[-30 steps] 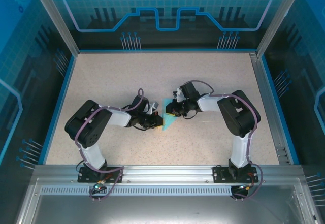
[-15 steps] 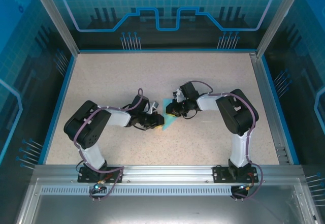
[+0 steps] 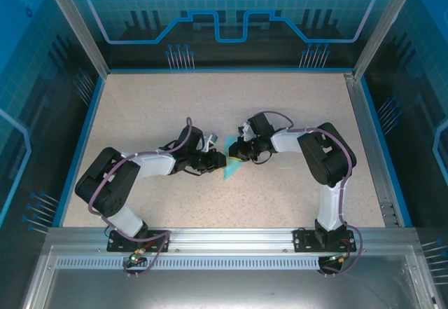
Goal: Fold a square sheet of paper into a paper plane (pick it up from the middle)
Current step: Fourth fold the wing at the center of the table.
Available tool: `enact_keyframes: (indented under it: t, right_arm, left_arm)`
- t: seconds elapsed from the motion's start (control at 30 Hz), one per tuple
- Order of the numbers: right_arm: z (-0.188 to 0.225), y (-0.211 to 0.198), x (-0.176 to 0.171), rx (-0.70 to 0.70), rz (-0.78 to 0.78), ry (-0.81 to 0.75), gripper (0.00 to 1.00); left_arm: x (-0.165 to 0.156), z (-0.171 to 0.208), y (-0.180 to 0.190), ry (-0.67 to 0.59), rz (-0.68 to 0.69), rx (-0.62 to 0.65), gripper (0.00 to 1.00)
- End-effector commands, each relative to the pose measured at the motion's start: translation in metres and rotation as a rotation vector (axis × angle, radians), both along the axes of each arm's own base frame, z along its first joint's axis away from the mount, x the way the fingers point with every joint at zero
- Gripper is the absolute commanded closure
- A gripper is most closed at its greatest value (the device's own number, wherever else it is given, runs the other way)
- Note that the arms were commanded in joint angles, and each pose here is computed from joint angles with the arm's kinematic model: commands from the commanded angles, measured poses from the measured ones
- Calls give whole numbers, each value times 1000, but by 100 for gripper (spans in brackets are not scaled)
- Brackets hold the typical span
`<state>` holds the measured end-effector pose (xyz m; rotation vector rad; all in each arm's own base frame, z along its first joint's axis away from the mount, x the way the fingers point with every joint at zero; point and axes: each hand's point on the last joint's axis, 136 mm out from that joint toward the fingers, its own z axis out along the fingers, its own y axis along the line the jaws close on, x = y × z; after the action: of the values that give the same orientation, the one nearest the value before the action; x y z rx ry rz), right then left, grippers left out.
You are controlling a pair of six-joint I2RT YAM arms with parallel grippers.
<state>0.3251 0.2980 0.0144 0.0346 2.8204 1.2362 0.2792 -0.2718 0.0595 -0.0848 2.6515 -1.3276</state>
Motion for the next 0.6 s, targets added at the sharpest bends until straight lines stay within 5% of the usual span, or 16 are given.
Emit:
enact_keyframes:
  t: [0.0, 0.57]
  right_arm:
    - [-33, -19, -9, -96, -23, 76, 85]
    - [-38, -22, -14, -110, -19, 87, 85]
  left_arm:
    - [6, 3, -16, 18, -27, -48, 82]
    - [-20, -52, -4, 183, -25, 52, 84]
